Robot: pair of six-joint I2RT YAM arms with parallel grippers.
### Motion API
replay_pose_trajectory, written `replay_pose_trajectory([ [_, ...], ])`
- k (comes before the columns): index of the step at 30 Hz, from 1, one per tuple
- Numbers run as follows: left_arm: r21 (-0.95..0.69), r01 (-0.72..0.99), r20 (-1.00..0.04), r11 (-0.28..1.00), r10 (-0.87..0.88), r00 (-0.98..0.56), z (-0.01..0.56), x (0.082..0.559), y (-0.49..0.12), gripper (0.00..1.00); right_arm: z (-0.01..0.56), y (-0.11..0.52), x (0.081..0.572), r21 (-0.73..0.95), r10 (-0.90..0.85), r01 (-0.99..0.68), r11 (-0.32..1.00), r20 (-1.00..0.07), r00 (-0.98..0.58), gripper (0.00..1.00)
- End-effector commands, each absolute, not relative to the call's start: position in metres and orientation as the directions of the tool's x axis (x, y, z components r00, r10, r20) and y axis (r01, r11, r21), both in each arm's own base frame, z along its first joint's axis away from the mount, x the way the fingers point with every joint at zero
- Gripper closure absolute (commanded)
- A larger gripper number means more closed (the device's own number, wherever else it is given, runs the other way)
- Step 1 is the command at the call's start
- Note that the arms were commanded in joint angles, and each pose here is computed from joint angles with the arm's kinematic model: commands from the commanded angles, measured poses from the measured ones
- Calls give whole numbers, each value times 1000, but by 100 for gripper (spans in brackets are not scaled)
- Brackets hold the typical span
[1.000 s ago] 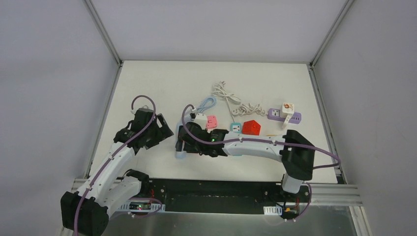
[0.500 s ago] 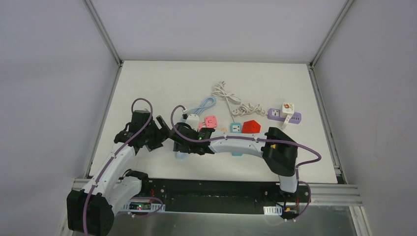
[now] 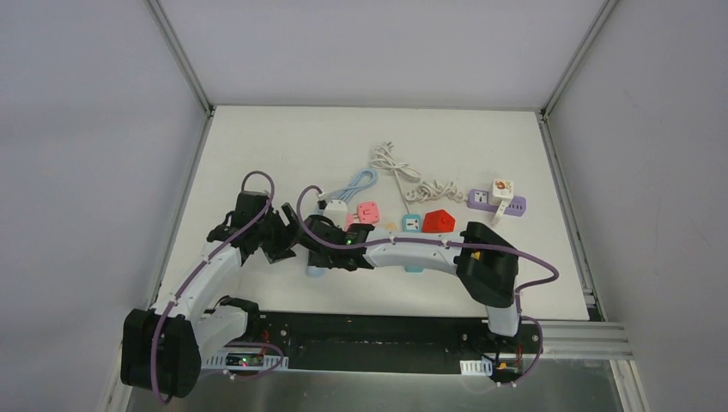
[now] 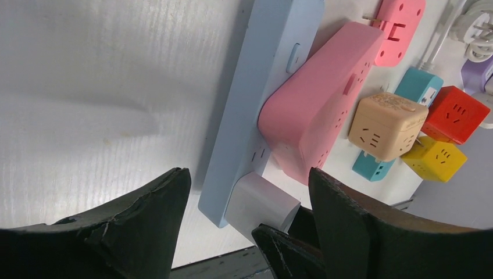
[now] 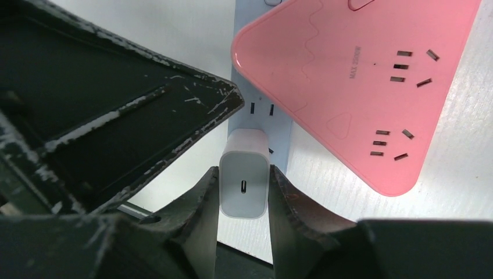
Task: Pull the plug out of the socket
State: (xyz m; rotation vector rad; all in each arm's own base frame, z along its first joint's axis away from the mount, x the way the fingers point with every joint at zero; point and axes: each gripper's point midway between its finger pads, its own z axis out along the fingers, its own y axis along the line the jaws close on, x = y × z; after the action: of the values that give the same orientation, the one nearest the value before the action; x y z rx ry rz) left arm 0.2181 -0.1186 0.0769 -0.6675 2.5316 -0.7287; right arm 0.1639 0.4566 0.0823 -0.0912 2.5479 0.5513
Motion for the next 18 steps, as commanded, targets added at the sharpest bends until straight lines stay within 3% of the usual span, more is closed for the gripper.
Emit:
replay_pose_trajectory([
  [1,-615,-307,-229,726,-537,-812,75,221,-128,24,102,444,166,355,9,-226,907,-554,-833,100],
  [14,-667,-301,-155,682,-521,-839,70,229,-149,26,98,441,155,397,-26,-272,877,-526,-850,100],
  [18,-697,-271,-190,664,-535,-823,81,236,-152,25,96,443,156,408,-15,-259,876,-513,-858,93],
])
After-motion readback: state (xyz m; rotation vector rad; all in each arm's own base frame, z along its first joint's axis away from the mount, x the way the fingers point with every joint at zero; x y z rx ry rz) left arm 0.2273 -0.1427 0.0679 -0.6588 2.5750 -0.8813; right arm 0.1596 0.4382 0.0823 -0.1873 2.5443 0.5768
